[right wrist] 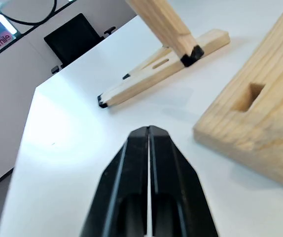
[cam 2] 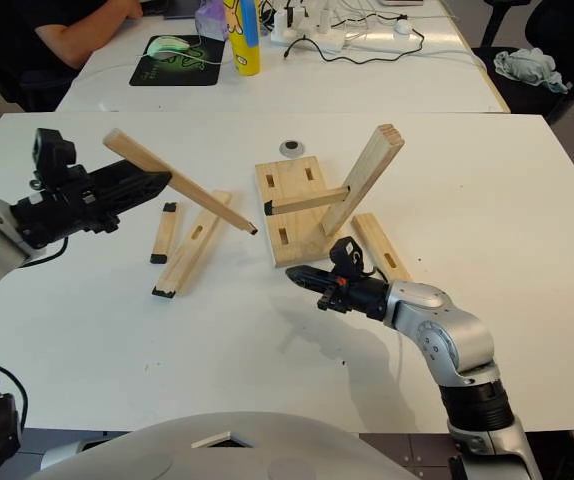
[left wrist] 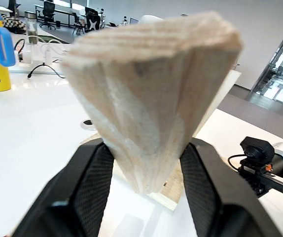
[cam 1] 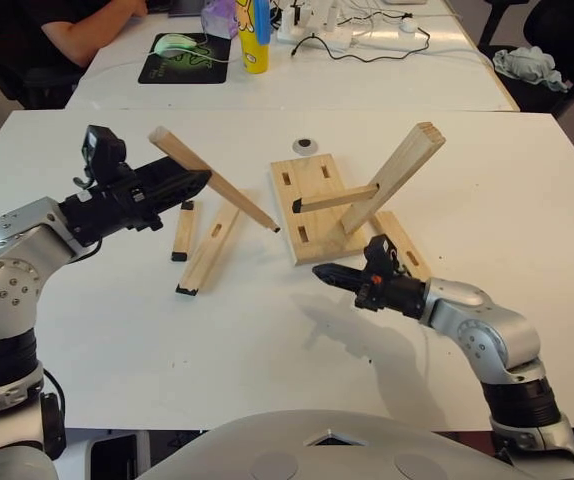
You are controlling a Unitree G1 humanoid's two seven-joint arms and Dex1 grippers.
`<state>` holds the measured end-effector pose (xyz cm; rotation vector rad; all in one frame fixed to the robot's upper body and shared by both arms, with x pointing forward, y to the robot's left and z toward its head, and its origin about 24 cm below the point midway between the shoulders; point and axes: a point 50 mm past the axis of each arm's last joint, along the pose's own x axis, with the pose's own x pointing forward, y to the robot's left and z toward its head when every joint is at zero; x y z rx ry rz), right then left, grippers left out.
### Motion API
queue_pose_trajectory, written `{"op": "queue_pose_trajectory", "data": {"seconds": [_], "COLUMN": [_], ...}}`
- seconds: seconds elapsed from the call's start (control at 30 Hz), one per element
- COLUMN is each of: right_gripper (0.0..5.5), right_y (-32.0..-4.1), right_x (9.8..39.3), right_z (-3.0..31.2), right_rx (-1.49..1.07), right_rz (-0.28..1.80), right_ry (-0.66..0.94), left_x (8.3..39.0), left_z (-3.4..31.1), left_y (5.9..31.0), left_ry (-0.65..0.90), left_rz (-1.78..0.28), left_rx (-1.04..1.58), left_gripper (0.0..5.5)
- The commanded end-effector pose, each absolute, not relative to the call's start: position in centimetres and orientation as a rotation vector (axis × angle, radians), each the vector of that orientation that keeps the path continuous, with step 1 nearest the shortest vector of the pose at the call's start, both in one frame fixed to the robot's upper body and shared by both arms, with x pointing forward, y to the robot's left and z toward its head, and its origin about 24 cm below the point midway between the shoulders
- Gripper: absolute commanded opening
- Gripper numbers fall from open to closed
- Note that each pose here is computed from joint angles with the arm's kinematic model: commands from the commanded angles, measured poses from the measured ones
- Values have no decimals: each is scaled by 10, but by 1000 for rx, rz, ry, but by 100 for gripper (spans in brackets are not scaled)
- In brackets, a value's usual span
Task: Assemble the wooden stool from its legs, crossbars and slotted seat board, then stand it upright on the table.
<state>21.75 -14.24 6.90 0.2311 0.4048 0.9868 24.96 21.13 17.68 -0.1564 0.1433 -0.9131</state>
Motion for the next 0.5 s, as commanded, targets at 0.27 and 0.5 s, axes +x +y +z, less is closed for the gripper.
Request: {"op": "queue_pose_trajectory", "data": {"seconds": [0.27,0.5], "right_gripper": [0,0], "right_y": [-135,-134], "right_x": [236,238], "right_z": [38,15], "right_rx": [88,-14], "right_rz": [665,597], "right_ry": [353,449], "left_x": [265,268], "left_z": [177,177], "left_y": [187,182], "left_ry": [134,135], "left_rz": [-1028,-1062], "left_rx": [-37,4], "left_gripper": [203,203]}}
